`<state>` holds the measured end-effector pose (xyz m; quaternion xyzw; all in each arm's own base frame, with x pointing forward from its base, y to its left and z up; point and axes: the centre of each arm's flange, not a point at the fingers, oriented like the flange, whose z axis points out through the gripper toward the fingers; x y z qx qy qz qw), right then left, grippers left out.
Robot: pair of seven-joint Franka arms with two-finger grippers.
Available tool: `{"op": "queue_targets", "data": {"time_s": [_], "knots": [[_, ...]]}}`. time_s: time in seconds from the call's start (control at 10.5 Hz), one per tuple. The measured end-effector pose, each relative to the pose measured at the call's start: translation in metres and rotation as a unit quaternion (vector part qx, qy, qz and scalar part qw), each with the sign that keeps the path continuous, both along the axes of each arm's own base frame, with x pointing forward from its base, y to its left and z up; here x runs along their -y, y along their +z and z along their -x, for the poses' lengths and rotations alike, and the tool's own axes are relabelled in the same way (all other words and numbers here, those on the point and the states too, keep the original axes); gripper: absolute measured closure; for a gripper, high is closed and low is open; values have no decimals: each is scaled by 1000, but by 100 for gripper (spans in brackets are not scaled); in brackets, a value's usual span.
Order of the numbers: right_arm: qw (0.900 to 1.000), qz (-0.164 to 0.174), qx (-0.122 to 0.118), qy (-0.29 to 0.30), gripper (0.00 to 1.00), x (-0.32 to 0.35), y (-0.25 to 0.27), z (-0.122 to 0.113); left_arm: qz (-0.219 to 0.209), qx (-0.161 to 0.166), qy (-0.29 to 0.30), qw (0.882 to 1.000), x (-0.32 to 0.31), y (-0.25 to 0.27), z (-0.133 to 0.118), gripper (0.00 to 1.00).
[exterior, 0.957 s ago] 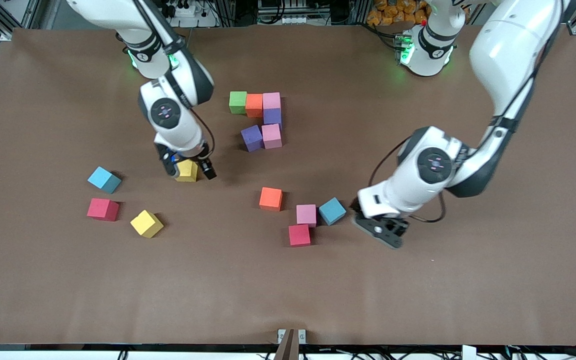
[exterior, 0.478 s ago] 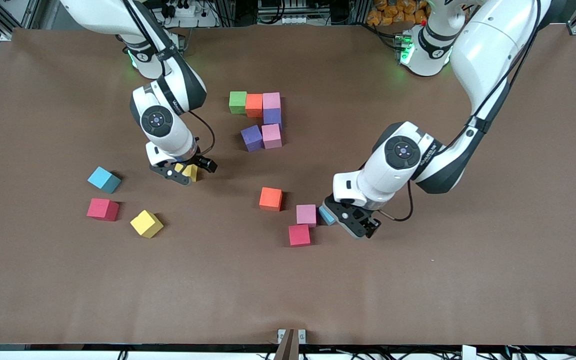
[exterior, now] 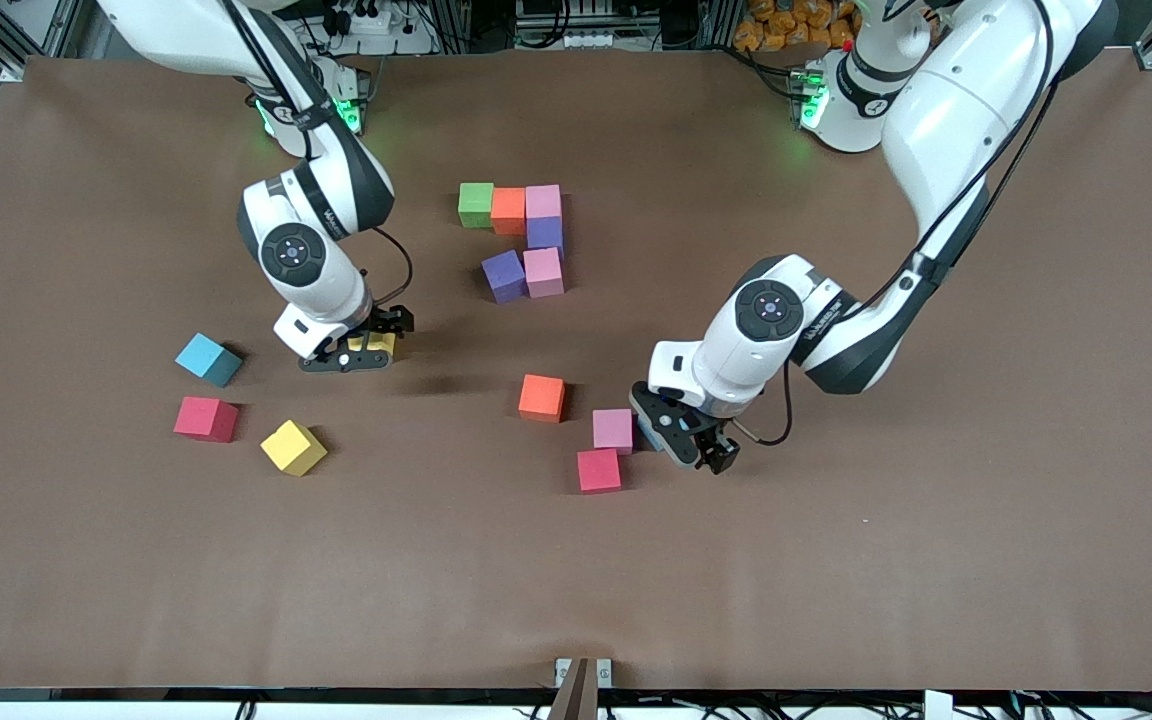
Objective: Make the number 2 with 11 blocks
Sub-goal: 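Grasp the yellow cube with the right gripper while the left gripper takes teal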
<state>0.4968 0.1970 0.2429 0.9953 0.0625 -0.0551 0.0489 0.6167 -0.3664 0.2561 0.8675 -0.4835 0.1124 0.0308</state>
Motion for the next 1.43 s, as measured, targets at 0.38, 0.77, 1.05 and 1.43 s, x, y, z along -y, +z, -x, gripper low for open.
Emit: {"op": "queue_targets", "data": {"time_s": [0.38,0.77,1.05,1.43], "knots": [[1000,3,6,6,0,4,-6,-2,0,-11,-18,1000,17,-29,13,0],[1000,-6,15,-7,0,18,-26,-7,-15,-11,-24,1000,22,-46,19,0],[1000,-6,12,-13,0,22,-34,-7,-15,-10,-24,1000,21,-56,19,4],[999,-2,10,-50,0,22,-42,-2,-16,-3,-37,999,20,-53,16,41]]}}
